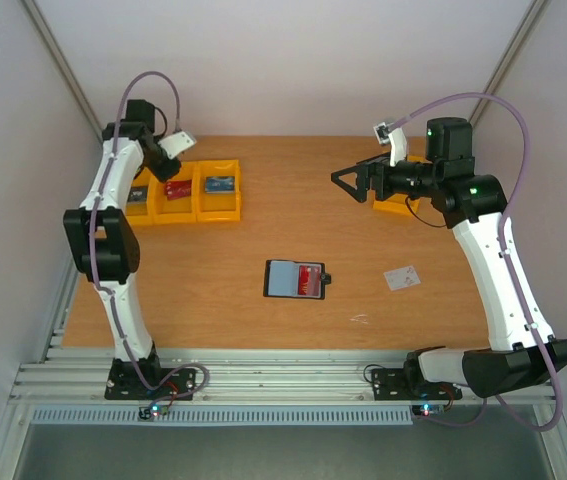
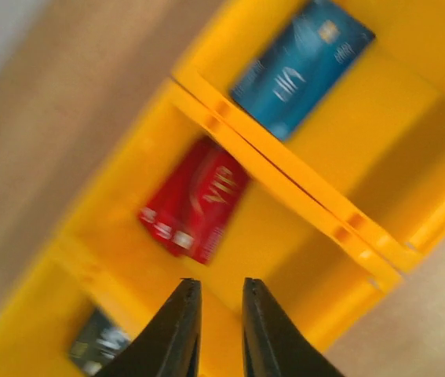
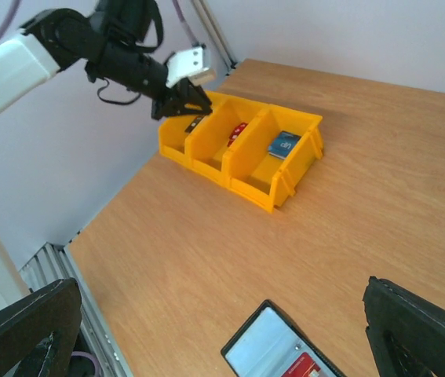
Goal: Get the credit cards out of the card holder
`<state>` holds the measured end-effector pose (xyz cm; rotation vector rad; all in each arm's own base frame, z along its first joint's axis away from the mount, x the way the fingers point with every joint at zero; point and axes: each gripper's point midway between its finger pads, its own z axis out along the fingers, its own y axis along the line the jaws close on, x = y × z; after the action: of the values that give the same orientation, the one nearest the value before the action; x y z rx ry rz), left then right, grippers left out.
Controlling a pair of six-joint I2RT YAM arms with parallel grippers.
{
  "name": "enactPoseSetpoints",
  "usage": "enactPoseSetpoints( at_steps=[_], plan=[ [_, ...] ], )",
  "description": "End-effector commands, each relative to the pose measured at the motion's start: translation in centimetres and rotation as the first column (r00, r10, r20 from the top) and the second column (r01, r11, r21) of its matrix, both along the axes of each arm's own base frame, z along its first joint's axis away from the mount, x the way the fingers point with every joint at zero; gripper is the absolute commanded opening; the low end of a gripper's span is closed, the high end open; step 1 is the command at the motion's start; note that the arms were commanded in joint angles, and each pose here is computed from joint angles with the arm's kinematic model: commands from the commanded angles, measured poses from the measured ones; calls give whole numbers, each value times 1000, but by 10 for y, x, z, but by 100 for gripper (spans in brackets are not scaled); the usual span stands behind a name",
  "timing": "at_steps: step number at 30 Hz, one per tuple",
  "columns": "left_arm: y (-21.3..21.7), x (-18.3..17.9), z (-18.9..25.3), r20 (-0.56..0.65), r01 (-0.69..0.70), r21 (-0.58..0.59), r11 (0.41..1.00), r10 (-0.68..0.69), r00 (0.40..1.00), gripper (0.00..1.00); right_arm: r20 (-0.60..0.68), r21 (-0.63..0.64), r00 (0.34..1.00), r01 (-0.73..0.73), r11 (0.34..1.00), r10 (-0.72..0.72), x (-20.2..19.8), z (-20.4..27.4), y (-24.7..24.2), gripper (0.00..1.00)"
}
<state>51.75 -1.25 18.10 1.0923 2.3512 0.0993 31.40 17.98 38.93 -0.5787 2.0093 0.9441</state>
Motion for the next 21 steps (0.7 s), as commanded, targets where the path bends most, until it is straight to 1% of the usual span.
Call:
enactPoseSetpoints(
  at_steps=[1, 2, 7, 11, 17, 21],
  plan=[
    [-4, -42, -56, -327, -199, -46, 979, 173, 929, 13, 27, 16, 1000, -14, 1000, 14, -6, 12, 0, 99],
    [-3, -40, -60, -339, -225, -35, 974, 200, 919, 12, 24, 19, 1000, -15, 1000, 14, -6, 13, 0, 99],
    [-2, -38, -94, -406, -268, 15, 963, 251, 879, 12, 20, 22, 1000, -3, 1000, 2, -7, 14, -1, 98],
    [1, -35, -117, -437, -321, 33, 947, 303, 847, 12, 17, 18, 1000, 14, 1000, -15, -6, 14, -3, 99],
    [15, -25, -146, -417, -371, 112, 922, 383, 824, 13, 24, 31, 1000, 17, 999, -17, -2, 23, -2, 99],
    [35, -10, -163, -341, -394, 210, 895, 444, 828, 15, 21, 38, 1000, 18, 999, -19, 3, 25, -1, 99]
  ],
)
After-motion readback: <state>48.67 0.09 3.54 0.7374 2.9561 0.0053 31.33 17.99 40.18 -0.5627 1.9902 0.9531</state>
